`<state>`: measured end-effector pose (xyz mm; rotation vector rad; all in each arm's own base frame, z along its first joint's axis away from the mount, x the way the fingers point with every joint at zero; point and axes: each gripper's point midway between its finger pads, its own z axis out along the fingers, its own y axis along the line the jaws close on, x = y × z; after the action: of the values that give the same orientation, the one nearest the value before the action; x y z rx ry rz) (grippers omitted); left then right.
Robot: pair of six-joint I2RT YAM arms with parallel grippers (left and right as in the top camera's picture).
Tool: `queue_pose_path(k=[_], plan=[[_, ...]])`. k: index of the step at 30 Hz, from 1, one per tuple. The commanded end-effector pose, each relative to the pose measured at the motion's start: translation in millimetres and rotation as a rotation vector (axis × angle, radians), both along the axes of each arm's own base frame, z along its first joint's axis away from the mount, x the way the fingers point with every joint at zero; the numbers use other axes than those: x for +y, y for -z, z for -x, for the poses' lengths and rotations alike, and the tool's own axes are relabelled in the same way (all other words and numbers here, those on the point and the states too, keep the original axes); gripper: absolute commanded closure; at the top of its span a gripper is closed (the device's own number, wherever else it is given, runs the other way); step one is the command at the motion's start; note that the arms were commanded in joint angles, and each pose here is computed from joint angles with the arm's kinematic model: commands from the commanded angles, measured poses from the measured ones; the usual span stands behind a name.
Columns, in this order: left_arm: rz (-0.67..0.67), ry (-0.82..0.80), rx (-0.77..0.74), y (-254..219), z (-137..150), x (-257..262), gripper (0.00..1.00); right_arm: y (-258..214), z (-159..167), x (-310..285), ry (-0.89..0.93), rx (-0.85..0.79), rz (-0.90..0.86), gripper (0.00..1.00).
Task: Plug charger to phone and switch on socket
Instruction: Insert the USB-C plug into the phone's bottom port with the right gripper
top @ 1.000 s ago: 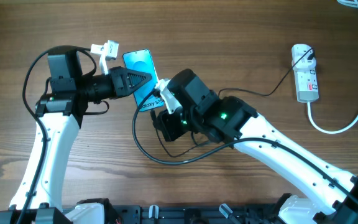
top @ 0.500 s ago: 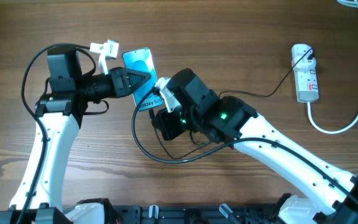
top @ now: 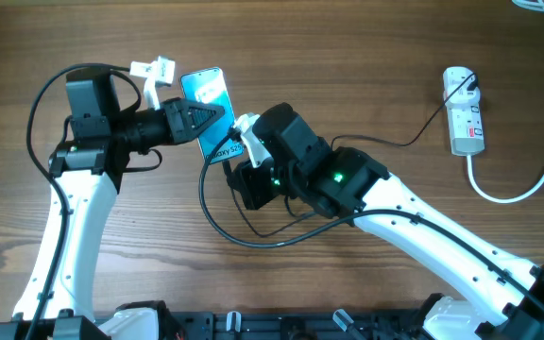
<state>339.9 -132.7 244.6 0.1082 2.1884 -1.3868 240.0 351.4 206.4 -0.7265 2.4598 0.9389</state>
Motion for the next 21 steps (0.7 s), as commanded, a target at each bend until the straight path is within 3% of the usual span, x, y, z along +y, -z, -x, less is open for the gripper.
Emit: queue_pose_path(k=[1, 5, 8, 10, 12, 17, 21], plan=[[0.035, 0.07, 0.014, -1.0, 15.3, -11.3, 0.96, -28.2, -29.9, 1.8, 0.07, -0.109, -0.063, 0.96], [0.036, 0.069, 0.023, 0.0, 16.2, -11.2, 0.96, -31.1, -32.5, 0.4, 0.059, -0.099, -0.087, 0.96], [0.032, 0.066, 0.021, 0.3, 15.4, -10.8, 0.96, -32.4, -28.7, 3.0, 0.038, -0.087, -0.101, 0.56], [0.026, 0.061, 0.007, -0.5, 13.2, -10.2, 0.96, -28.8, -24.6, 1.4, 0.029, -0.067, -0.089, 0.39], [0.025, 0.062, -0.023, -3.8, 10.1, -10.1, 0.96, -19.8, -18.8, -4.3, 0.029, -0.031, -0.052, 0.29], [0.024, 0.061, -0.066, -9.1, 5.6, -10.0, 0.96, -6.3, 0.4, -11.6, -0.004, 0.062, -0.006, 0.28], [0.048, 0.042, -0.009, -9.1, 5.7, -10.0, 0.96, -7.1, 3.1, -9.6, -0.013, 0.07, -0.014, 0.33]])
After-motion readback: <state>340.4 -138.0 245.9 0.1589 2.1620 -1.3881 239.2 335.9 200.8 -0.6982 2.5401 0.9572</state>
